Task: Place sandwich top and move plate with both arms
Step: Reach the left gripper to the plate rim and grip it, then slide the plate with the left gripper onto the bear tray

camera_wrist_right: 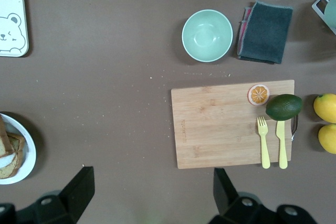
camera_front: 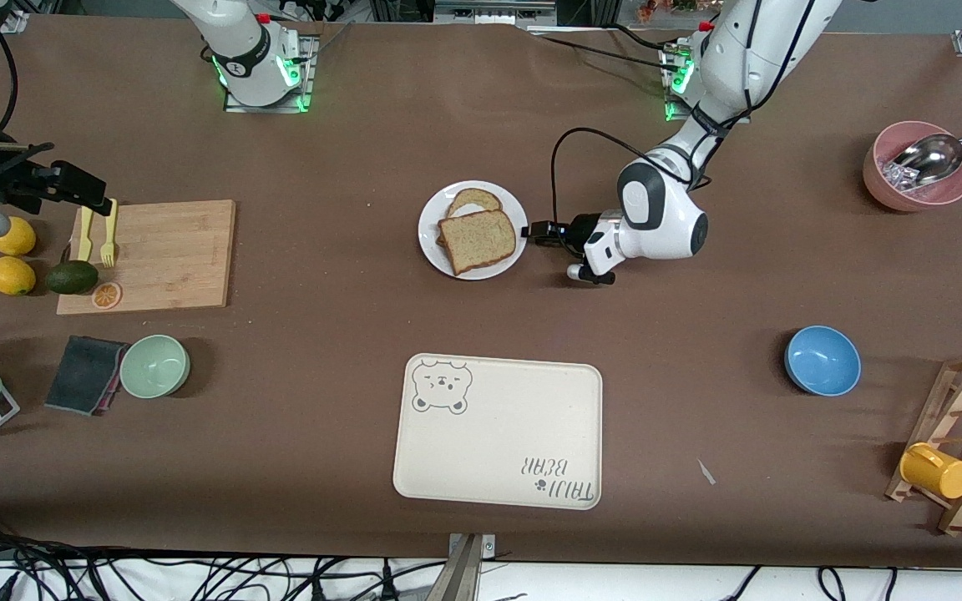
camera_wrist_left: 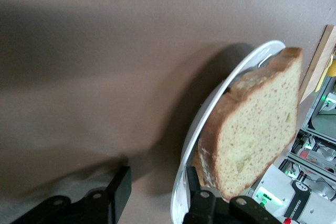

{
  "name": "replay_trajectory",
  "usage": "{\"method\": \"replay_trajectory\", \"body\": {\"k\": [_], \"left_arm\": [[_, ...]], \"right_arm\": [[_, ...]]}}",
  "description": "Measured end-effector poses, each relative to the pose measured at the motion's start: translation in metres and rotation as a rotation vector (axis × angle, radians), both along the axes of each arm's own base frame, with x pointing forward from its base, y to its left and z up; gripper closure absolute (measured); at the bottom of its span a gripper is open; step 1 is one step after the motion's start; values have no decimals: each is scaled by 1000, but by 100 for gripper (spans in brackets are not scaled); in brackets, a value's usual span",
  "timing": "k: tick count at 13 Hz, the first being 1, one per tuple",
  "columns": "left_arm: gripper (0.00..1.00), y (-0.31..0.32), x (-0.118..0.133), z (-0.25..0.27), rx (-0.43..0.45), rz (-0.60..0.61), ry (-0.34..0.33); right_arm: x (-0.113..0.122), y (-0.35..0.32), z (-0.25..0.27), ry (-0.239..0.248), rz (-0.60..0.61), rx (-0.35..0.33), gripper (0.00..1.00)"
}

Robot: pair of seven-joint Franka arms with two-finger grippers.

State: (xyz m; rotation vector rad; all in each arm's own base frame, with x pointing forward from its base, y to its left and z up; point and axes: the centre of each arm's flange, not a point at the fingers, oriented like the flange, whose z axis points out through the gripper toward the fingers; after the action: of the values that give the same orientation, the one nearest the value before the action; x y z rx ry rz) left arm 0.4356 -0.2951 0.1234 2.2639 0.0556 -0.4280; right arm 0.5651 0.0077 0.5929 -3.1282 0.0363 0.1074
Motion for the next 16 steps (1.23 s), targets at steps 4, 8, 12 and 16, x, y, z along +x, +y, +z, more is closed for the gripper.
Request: {"method": "replay_trajectory", "body": {"k": [4, 8, 12, 16], "left_arm": [[55, -14, -12, 1, -25, 8, 23], [77, -21, -17, 2, -34, 1, 27], [78, -20, -18, 1, -32, 1, 31], [88, -19, -19, -1, -30, 1, 33]], "right_arm": [[0, 0, -1, 2, -1, 0, 0], [0, 0, -1, 3, -1, 0, 0], [0, -1, -1, 3, -2, -1, 0], [0, -1, -1, 3, -3, -1, 0]]}}
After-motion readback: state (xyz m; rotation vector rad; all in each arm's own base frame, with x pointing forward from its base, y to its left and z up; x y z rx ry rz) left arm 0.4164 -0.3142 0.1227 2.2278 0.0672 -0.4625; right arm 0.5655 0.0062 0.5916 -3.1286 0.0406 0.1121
